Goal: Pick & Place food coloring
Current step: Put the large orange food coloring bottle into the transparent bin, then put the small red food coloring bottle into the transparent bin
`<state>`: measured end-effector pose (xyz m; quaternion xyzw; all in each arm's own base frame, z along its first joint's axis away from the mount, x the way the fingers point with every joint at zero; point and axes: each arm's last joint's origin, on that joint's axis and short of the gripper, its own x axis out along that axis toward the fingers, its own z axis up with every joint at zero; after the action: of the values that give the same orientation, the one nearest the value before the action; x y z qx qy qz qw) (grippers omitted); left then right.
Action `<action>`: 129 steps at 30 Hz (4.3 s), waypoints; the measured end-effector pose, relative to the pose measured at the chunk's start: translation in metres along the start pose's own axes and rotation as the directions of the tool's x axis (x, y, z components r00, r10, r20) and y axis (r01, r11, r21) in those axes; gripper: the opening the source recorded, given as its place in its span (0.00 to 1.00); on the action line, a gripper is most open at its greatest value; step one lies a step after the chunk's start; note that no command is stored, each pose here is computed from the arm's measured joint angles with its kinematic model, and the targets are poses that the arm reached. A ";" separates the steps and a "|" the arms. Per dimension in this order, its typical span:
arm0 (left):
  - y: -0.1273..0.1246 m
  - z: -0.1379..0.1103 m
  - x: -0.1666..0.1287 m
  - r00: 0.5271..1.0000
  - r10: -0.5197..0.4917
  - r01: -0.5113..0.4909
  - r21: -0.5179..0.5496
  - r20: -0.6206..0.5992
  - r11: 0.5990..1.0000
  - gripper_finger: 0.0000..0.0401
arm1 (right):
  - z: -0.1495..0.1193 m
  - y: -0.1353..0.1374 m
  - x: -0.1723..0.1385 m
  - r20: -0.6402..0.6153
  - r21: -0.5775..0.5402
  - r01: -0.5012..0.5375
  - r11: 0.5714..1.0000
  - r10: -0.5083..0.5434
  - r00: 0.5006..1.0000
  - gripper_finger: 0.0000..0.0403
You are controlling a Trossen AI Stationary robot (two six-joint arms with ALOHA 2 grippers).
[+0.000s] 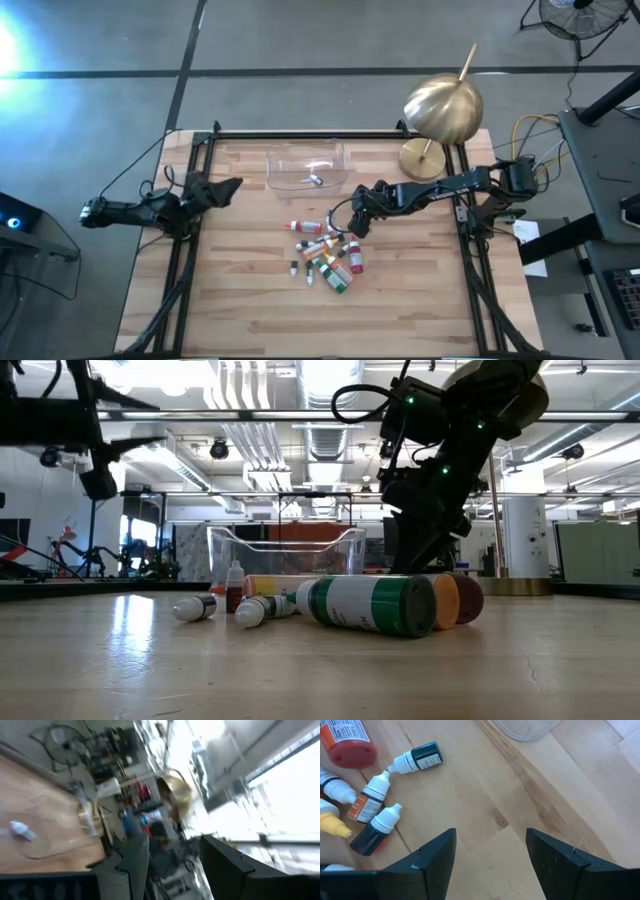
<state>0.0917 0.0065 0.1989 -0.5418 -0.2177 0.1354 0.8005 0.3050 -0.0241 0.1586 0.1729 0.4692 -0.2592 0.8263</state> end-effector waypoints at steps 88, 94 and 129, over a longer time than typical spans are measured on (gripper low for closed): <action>0.004 -0.119 0.204 0.220 0.900 0.275 0.909 -0.377 0.314 0.23 | -0.006 0.000 0.000 -0.101 -0.146 -0.077 0.986 0.062 0.993 0.58; -0.052 -0.082 0.223 0.381 0.907 0.219 0.970 -0.180 0.101 0.23 | -0.005 -0.001 0.000 -0.089 -0.146 -0.058 0.988 0.046 0.995 0.58; -0.084 -0.137 0.150 0.210 0.791 0.520 0.751 -0.575 0.408 0.66 | 0.000 0.004 -0.001 -0.047 -0.251 -0.108 0.962 0.099 0.994 0.58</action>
<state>0.2883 -0.0676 0.2637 0.0074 0.5067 -0.0463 0.8609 0.3070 -0.0204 0.1598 0.0950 0.5028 -0.1507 0.8458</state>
